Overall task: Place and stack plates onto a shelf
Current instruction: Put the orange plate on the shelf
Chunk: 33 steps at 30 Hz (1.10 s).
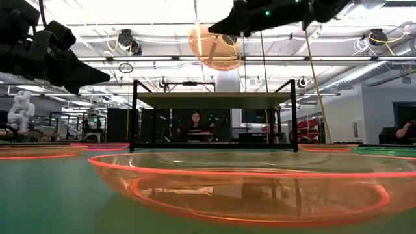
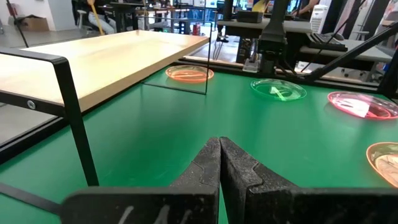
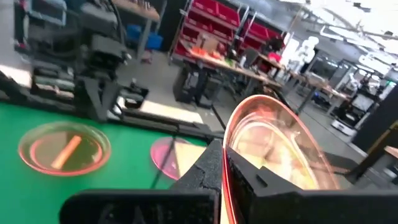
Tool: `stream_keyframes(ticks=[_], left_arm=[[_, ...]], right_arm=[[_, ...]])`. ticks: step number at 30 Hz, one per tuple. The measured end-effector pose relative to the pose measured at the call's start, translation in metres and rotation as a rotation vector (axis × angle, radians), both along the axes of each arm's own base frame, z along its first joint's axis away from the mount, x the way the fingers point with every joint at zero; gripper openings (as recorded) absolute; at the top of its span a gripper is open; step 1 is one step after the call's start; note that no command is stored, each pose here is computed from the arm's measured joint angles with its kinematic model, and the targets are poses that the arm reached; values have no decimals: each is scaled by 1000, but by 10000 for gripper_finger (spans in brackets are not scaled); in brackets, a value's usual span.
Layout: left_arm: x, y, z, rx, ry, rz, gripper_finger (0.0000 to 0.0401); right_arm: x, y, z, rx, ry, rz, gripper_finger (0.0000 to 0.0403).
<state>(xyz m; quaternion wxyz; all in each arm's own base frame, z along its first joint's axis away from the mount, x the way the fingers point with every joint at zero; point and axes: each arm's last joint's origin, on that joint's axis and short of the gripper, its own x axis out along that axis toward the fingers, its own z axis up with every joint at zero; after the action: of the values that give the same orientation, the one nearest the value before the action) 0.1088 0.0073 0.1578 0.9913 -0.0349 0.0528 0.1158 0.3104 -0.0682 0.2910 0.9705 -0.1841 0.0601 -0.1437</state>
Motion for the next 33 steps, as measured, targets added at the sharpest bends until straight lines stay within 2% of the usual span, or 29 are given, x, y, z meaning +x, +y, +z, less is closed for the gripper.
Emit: stream_keyframes(ticks=[6,13,17,27,33], left_arm=[[0,0,0,0,0,0,1],[0,0,0,0,0,0,1],[0,0,0,0,0,0,1],[0,0,0,0,0,0,1],[0,0,0,0,0,0,1]], right_arm=[[-5,-27,5,4,60,-89,0],[-21,-57,-14,74,257,-225,0],[-27,-61,-22,99,337,-311,0],[-32,-60,-33,192,408,-337,0],[-38,-57,-55,220,424,-342,0]])
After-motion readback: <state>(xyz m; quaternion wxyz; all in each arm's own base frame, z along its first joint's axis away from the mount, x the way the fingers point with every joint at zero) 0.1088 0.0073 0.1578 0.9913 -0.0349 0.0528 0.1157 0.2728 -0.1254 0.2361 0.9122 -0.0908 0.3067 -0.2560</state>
